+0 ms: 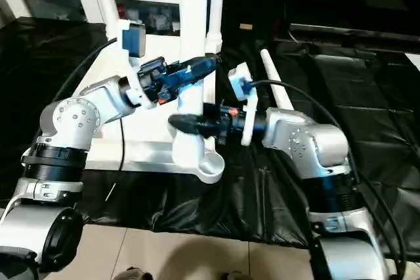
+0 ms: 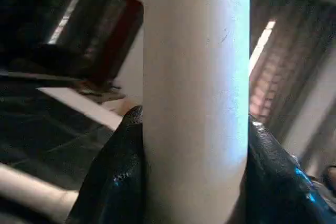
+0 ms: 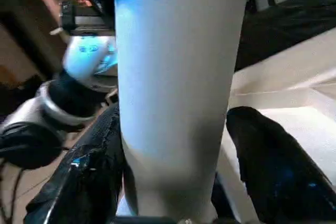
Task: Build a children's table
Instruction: Pick table leg
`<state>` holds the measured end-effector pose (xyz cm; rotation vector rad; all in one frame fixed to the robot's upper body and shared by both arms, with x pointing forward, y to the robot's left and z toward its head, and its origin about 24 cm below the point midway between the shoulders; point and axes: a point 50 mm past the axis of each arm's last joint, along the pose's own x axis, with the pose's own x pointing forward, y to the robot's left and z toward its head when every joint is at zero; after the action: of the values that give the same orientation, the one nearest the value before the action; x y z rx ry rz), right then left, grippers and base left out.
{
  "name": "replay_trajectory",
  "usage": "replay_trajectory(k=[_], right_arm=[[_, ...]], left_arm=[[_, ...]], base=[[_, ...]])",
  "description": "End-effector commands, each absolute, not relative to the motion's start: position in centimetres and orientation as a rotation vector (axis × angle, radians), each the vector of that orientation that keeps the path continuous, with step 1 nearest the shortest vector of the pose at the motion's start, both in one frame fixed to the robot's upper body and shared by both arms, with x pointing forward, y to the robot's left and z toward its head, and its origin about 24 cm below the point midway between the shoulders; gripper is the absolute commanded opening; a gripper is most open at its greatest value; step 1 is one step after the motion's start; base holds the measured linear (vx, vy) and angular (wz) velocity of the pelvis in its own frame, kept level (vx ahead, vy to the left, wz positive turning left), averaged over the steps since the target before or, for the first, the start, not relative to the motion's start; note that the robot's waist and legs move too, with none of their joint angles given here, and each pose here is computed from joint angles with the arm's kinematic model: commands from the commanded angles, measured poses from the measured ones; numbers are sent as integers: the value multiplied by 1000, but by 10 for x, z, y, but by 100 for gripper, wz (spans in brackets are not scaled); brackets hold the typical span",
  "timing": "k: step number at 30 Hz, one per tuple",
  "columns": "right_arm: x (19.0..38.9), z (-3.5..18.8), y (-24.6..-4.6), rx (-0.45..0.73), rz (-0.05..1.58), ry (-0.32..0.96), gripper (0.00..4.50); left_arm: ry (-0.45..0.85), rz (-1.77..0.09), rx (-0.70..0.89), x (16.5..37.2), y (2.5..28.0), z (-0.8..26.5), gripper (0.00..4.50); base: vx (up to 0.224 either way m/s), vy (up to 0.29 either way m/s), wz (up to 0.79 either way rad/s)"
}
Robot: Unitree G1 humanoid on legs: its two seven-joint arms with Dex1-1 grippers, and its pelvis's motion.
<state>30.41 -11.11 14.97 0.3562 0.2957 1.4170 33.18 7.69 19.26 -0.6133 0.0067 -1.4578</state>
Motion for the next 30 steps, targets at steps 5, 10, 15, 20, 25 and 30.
replay_trajectory(k=[5,10,15,20,25,30], right_arm=[[303,150,-113,362,1459,307,313],[301,148,-113,346,1494,322,313],[299,146,-112,332,1517,337,313],[301,145,-111,328,1513,339,313],[300,144,-111,328,1520,348,275],[300,142,-111,326,1522,359,234]], left_arm=[[-31,-1524,-622,330,75,202,188],[-14,-1539,-624,330,72,200,188],[8,-1550,-617,330,70,197,188],[27,-1563,-607,330,68,195,188],[32,-1563,-604,330,68,194,188],[33,-1546,-600,333,67,193,188]], base=[[0,0,0],[0,0,0],[0,0,0],[0,0,0],[0,0,0],[0,0,0]])
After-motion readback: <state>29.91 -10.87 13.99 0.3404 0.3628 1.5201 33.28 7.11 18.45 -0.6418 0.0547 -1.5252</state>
